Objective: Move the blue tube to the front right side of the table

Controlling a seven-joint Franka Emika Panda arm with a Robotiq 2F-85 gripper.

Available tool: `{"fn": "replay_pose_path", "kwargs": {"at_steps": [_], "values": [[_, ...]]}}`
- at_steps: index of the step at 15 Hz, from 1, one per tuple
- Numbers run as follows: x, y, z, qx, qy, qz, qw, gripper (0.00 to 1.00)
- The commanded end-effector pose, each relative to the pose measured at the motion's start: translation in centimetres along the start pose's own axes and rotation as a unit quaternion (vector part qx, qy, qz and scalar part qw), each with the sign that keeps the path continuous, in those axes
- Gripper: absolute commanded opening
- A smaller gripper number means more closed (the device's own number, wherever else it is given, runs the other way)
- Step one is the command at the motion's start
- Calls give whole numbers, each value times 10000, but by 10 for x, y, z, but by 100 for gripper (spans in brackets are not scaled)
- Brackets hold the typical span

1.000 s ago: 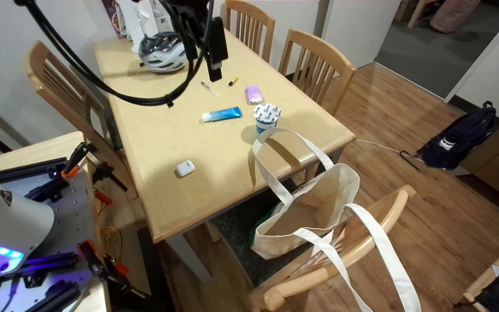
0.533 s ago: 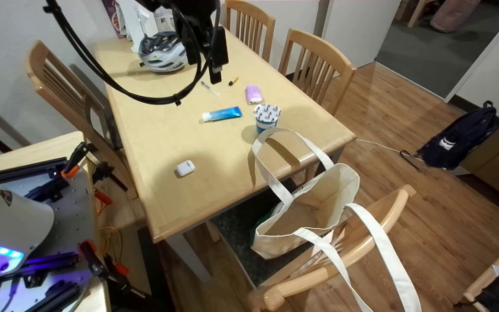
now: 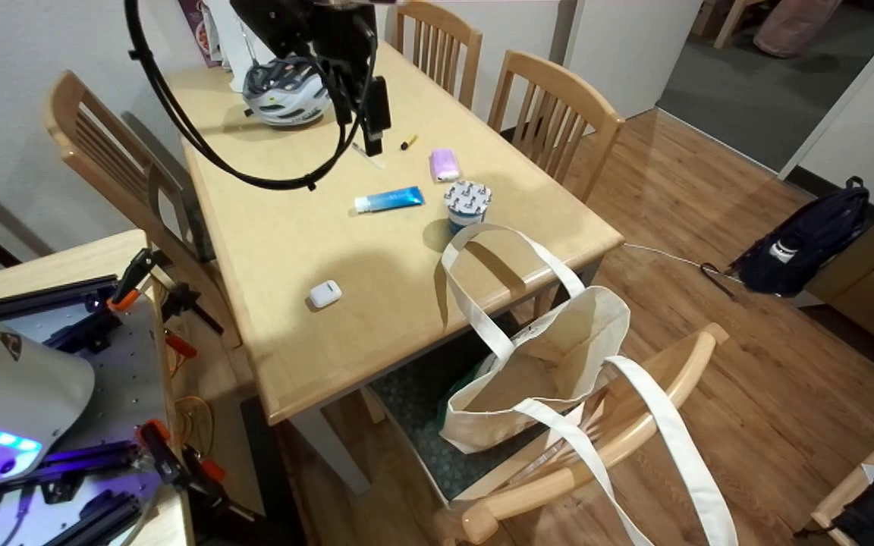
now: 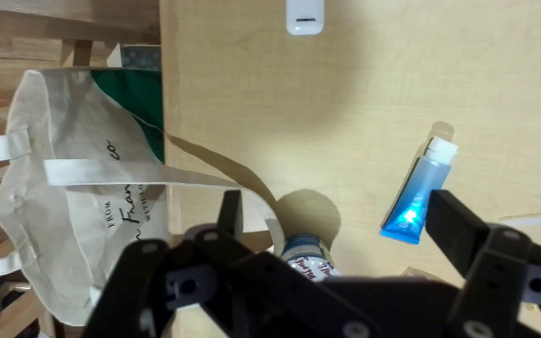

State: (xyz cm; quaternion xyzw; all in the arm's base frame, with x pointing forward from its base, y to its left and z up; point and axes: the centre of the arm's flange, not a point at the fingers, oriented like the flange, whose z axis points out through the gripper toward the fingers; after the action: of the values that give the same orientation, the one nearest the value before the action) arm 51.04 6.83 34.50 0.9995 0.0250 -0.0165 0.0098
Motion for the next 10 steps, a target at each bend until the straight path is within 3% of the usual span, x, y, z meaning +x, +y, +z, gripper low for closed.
{"fn": "replay_pose_path", "kwargs": {"at_steps": [1,3,4,6,7,10], "values": [[39,-48,41,127,-3,27,9999,100],[34,-46,42,393,191,-490,9978,100],[25,-51,43,159,62,-226,9996,100],[30,-53,48,226,115,-369,9990,100],[25,-48,49,103,49,241,9996,100],[27,-54,75,151,71,1140,9933,100]]}}
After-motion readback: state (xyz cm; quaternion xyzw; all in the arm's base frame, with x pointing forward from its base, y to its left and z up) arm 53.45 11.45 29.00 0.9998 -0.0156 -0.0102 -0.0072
